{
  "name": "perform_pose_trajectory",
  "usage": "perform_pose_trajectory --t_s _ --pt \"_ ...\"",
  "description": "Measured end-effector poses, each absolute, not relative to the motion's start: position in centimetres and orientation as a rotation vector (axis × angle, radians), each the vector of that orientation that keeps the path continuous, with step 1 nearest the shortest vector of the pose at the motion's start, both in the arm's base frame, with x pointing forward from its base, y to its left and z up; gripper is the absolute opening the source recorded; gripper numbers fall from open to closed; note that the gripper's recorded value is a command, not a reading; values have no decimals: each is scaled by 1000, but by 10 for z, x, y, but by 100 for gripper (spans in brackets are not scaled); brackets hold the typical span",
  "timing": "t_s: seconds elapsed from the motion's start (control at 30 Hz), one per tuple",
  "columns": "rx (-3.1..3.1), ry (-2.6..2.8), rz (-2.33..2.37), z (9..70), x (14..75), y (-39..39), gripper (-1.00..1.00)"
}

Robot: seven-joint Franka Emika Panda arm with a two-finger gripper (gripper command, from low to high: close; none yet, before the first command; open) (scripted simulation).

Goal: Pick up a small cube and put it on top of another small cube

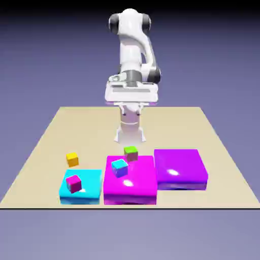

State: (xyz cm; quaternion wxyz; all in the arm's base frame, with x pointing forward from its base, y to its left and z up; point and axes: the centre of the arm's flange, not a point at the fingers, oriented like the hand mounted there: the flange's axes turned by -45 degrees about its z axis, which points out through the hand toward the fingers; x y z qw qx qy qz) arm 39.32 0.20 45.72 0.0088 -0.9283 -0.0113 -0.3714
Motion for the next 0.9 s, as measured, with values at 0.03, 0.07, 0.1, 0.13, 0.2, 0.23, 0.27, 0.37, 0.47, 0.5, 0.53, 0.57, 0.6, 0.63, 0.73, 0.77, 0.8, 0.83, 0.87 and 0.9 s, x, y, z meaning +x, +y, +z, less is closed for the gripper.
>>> perform_pose_trajectory --t_s 0.03,0.07,0.1,0.13,0.2,0.23,0.27,0.37,0.47,0.5,0.53,0.57,0.6,0.63,0.73,0.77,0.8,0.83,0.87,0.9 --pt "-2931 -43 -1074 446 400 -3 0" --pt "-2960 -51 -987 434 407 -9 0" --pt "-2987 -60 -899 422 413 -15 0" --pt "-3011 -69 -810 409 418 -20 0" --pt "-3052 -88 -631 384 427 -32 0" --pt "-3070 -98 -541 371 430 -39 0" --pt "-3085 -108 -450 358 433 -45 0" --pt "-3115 -135 -176 320 437 -65 0" --pt "-3125 -148 99 283 436 -90 0" --pt "-3127 -166 187 272 434 -97 0" --pt "-3133 -196 270 260 432 -103 0" --pt "-3142 -221 350 248 428 -115 0" --pt "-3147 -260 432 236 425 -123 0" --pt "-3149 -296 515 225 420 -132 0" --pt "-3133 -394 775 194 404 -161 0" --pt "-3121 -426 864 184 397 -171 0" --pt "-3104 -457 954 176 391 -181 0" --pt "-3083 -487 1045 168 384 -192 0" --pt "-3059 -516 1136 160 376 -202 0" --pt "-3030 -544 1228 154 369 -213 0"
